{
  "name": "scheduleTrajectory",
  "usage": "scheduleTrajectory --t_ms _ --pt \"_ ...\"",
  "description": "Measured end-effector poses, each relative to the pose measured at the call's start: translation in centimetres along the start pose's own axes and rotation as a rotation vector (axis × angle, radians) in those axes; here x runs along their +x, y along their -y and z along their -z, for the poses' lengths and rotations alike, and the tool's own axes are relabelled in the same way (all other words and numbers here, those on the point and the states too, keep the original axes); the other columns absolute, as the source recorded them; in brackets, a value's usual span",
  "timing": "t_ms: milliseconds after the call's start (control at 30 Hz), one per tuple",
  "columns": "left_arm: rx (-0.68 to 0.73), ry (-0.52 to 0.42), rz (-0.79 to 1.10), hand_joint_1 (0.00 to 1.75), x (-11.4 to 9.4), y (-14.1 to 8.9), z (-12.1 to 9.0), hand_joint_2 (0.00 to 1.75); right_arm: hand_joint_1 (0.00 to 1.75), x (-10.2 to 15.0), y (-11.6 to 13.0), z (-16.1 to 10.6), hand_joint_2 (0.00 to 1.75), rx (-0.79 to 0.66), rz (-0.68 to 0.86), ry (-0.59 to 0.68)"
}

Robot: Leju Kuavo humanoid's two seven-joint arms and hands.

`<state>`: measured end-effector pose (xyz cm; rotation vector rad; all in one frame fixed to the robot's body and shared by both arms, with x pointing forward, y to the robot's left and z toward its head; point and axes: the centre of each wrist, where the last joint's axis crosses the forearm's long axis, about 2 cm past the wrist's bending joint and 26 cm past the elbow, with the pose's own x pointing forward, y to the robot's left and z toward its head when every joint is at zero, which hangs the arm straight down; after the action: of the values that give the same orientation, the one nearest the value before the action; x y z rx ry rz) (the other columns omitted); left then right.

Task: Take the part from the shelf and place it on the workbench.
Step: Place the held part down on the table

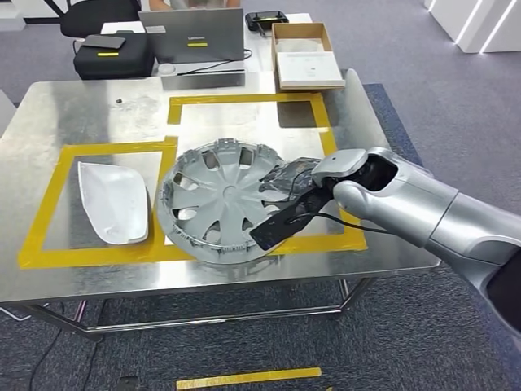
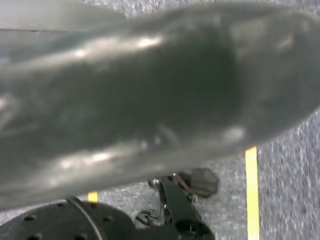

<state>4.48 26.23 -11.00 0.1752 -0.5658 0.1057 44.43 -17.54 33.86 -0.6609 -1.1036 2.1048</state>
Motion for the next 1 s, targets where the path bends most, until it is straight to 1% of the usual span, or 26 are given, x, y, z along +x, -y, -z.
scheduleTrajectory --t_ms 33,100,200,267,467,733,1000 --pt "0.005 -0.002 -0.002 0.0 0.0 0.0 0.0 0.0 0.0 -0.2 0.0 -0.1 0.0 -0.029 -0.003 -0.013" --pt "0.017 -0.006 -0.005 0.0 -0.1 0.1 0.0 0.0 0.0 -0.7 0.2 -0.6 0.0 -0.135 -0.021 -0.047" --pt "0.034 -0.008 -0.007 0.0 0.0 0.2 -0.1 0.0 0.0 -1.1 0.5 -1.6 0.0 -0.375 -0.069 -0.099" --pt "0.042 -0.01 -0.008 0.0 0.0 0.2 -0.1 0.0 0.0 -1.2 -0.2 -2.2 0.0 -0.505 -0.09 -0.116" --pt "0.08 -0.015 -0.008 0.0 0.0 0.3 -0.1 0.0 0.0 -1.1 -2.8 -4.6 0.0 -0.762 -0.065 -0.125" --pt "0.098 -0.017 -0.017 0.0 0.1 0.3 -0.1 0.0 0.0 -0.8 -7.0 -7.1 0.0 -0.976 0.003 -0.164" --pt "0.116 -0.024 -0.032 0.0 0.0 0.6 -0.2 0.0 0.0 0.4 -13.3 -9.2 0.0 -1.145 0.122 -0.225"
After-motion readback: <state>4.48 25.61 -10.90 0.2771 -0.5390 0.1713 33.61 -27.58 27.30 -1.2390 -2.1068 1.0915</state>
